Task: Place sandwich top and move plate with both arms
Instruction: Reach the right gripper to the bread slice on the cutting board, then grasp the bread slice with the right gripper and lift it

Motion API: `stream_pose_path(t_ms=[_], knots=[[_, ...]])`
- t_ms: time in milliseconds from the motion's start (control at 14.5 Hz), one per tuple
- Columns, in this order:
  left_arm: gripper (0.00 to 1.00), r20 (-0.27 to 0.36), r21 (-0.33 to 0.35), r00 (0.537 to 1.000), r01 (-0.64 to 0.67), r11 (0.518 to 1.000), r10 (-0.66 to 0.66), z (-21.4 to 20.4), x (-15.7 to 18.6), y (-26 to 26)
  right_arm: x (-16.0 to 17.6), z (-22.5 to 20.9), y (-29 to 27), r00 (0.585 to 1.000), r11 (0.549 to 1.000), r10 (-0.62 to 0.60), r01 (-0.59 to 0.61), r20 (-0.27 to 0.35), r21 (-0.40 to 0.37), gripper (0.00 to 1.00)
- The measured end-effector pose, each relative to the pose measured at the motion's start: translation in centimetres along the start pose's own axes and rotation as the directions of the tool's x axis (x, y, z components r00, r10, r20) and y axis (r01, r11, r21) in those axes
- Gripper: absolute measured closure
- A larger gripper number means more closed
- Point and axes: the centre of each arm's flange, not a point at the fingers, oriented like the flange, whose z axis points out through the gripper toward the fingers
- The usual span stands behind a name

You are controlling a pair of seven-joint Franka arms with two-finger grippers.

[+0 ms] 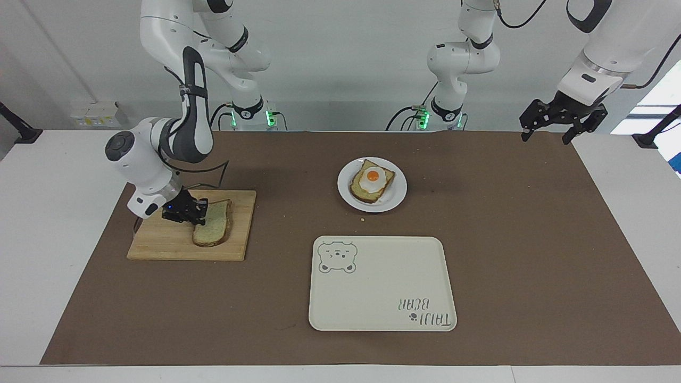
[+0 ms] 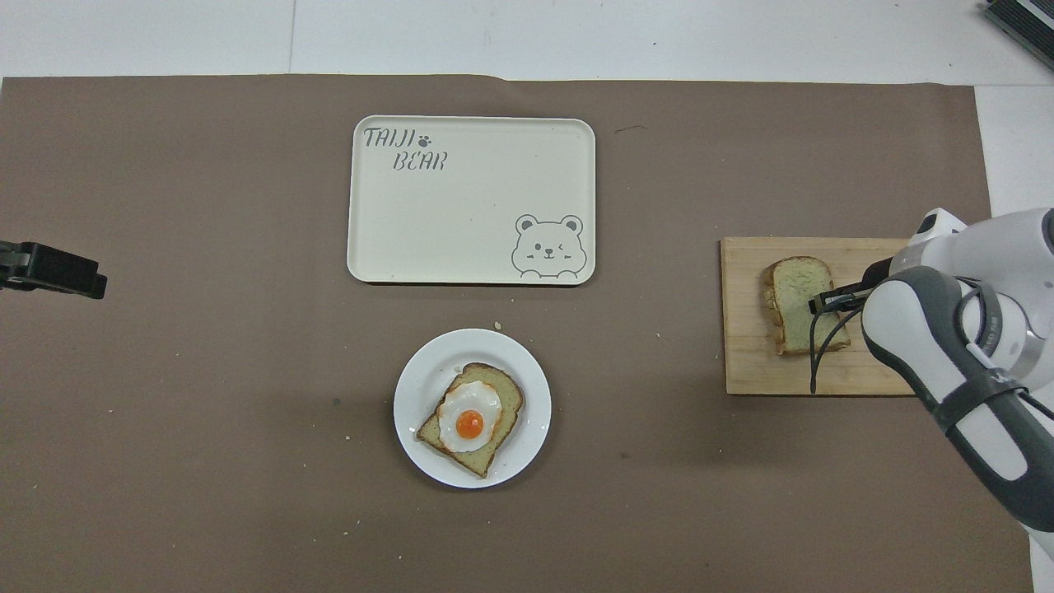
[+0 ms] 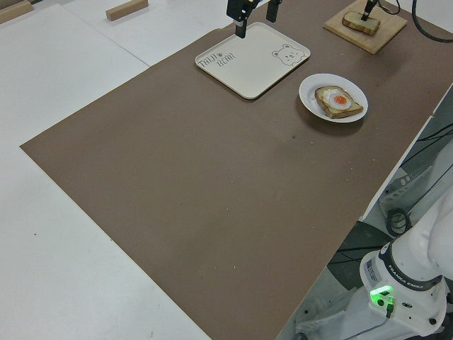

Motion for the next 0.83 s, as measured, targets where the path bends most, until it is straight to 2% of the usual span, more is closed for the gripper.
stream_pose_path(t_ms=[412, 825], knots=[[0.0, 0.0, 0.0, 1.0, 0.0, 1.0, 0.0, 0.0, 0.0, 0.0, 0.3, -0.8, -0.2, 1.0, 1.0, -0.005, 0.005, 0.013, 0.01, 0.89], [0.0, 0.0, 0.0, 1.0, 0.0, 1.0, 0.0, 0.0, 0.0, 0.0, 1.2, -7.1, -1.9, 0.998, 0.998, -0.033, 0.03, 0.052, 0.052, 0.89]])
